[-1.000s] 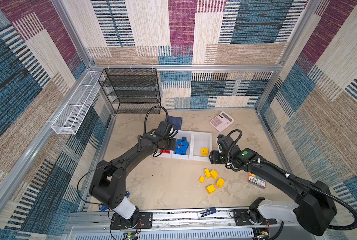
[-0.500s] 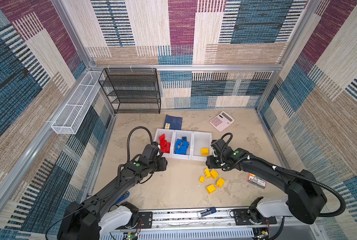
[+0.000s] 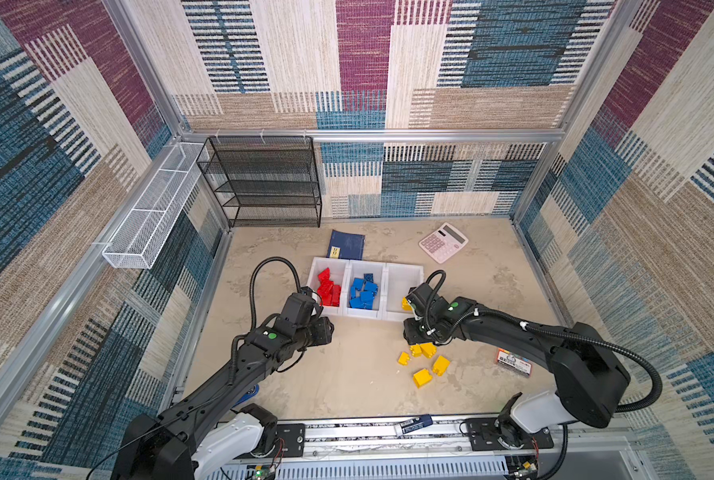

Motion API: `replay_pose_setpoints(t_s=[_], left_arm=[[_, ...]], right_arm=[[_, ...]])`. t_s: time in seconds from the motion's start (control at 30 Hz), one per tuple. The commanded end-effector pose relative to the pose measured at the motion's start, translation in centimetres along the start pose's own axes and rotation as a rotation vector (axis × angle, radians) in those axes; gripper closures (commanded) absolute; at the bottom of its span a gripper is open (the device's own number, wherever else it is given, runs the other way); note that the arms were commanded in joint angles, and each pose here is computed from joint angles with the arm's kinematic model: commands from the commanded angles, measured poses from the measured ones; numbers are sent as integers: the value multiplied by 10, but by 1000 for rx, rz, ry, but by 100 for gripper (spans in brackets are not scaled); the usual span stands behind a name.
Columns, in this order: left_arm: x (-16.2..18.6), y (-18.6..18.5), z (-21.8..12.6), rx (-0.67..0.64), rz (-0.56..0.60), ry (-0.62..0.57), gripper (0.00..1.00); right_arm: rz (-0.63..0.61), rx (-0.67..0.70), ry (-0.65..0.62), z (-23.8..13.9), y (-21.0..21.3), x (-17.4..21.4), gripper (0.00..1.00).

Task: Sort the legos into containers by color
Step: 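Grasp a yellow brick with the right gripper while the left withdraws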

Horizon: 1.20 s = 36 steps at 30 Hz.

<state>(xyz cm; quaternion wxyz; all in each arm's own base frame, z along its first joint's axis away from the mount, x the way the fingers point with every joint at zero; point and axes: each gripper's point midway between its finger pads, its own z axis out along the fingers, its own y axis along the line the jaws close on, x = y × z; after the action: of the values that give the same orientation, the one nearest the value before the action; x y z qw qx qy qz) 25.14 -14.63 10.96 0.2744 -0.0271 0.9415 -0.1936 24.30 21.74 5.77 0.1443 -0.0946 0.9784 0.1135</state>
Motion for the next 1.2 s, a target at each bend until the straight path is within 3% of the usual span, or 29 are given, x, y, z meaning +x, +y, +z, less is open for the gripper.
replay_pose_setpoints(t_s=[0.0,0.8,0.93,1.17], left_arm=[[-3,-2,-2,12,-13,-18,49],[2,4,-7,2,-31,-26,49],[3,5,-10,-4,-32,-31,49],[4,6,-12,0,-47,-39,49]], right_arm=[[-12,13,-2,3,0,0,50],[-41,49,25,10,1,10,76],[-68,33,-42,-11,10,-13,76],[-92,2,-234,-55,19,-98,76]])
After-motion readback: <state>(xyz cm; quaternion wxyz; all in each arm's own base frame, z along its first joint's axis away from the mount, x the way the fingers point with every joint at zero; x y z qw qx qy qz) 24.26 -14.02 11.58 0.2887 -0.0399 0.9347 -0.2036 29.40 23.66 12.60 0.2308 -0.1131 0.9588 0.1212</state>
